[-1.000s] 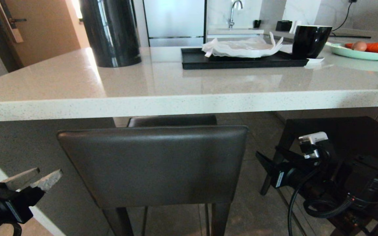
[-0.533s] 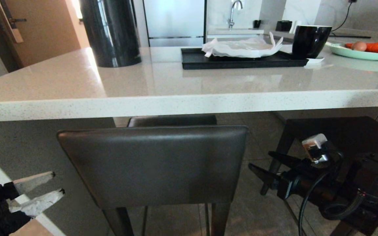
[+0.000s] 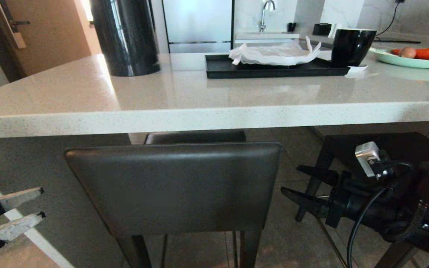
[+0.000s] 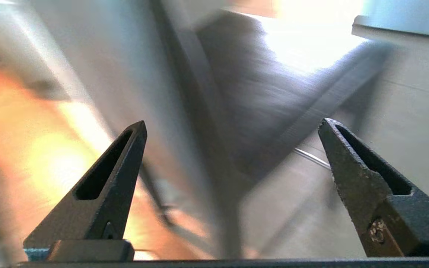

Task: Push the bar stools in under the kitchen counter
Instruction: Pull the gray chair out from under the dining table

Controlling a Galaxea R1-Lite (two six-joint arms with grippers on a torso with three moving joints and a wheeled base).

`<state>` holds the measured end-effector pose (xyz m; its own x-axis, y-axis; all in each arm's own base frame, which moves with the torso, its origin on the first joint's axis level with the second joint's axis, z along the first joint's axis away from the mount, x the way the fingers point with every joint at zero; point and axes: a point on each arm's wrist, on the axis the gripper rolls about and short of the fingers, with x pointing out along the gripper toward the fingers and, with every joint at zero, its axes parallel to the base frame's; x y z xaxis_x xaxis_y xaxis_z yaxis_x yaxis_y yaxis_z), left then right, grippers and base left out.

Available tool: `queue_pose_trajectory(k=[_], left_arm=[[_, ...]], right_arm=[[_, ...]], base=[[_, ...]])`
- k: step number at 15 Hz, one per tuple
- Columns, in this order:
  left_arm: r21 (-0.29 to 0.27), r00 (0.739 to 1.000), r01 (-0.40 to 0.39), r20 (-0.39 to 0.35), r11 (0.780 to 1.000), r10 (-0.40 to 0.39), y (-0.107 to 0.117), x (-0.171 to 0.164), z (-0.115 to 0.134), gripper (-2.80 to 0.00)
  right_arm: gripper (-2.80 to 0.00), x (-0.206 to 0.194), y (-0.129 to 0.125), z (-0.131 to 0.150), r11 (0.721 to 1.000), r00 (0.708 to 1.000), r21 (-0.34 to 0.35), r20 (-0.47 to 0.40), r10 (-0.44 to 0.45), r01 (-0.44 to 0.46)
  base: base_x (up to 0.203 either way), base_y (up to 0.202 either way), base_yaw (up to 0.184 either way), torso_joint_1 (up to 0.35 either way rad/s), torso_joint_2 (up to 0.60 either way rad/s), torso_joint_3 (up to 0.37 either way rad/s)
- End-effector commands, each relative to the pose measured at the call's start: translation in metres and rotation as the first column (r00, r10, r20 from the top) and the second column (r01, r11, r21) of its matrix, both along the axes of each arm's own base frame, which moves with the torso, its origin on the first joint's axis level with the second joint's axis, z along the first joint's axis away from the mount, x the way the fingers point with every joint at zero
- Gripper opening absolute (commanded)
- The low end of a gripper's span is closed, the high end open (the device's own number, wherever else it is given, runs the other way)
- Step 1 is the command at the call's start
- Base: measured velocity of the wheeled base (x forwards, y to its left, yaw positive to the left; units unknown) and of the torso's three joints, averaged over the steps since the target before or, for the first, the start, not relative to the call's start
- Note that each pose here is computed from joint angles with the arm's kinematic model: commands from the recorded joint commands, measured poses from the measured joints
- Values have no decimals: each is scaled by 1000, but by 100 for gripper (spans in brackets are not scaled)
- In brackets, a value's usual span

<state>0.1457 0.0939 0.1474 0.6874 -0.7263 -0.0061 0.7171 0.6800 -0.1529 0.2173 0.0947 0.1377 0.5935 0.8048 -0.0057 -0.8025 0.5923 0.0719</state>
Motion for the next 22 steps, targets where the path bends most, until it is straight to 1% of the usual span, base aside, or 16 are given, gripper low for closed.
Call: queue_pose_trajectory(k=[1,2,4,7,10,13,15,17,19,21,22], left_arm=[[-16,1000,-11,-16,1000,11,18,14,-15,0],[8,1000,18,12,1000,-18,18,23,-15,0],[29,995,90,36,996,-91,11,37,-14,0],[27,981,189,35,982,-190,-7,48,-15,0],[25,958,284,32,958,-285,-24,62,-16,0],[37,951,303,46,952,-305,-20,81,-14,0],[45,946,318,56,947,-321,-20,93,-11,0],[42,936,345,53,938,-347,-26,97,-12,0],[34,927,372,44,927,-374,-33,98,-15,0],[16,919,394,23,919,-394,-40,94,-20,0],[5,918,397,11,918,-397,-42,91,-23,0]], right_arm=[[0,1,2,12,993,994,46,17,110,-111],[0,5,4,17,988,989,58,26,145,-146],[0,14,9,14,986,987,57,14,159,-159],[0,16,15,5,983,984,47,-17,177,-176],[0,20,21,-3,980,980,40,-37,196,-195],[0,32,27,-13,978,978,10,-31,207,-207],[0,39,34,-14,976,976,13,-9,219,-219],[0,43,41,-12,970,970,17,13,241,-241],[0,43,47,-15,960,960,16,9,280,-280],[0,39,58,-18,940,940,16,7,341,-341],[0,38,62,-21,934,935,15,0,356,-356]], base=[[0,0,0,0,0,0],[0,0,0,0,0,0],[0,0,0,0,0,0],[0,0,0,0,0,0],[0,0,0,0,0,0],[0,0,0,0,0,0],[0,0,0,0,0,0],[0,0,0,0,0,0],[0,0,0,0,0,0],[0,0,0,0,0,0],[0,0,0,0,0,0]])
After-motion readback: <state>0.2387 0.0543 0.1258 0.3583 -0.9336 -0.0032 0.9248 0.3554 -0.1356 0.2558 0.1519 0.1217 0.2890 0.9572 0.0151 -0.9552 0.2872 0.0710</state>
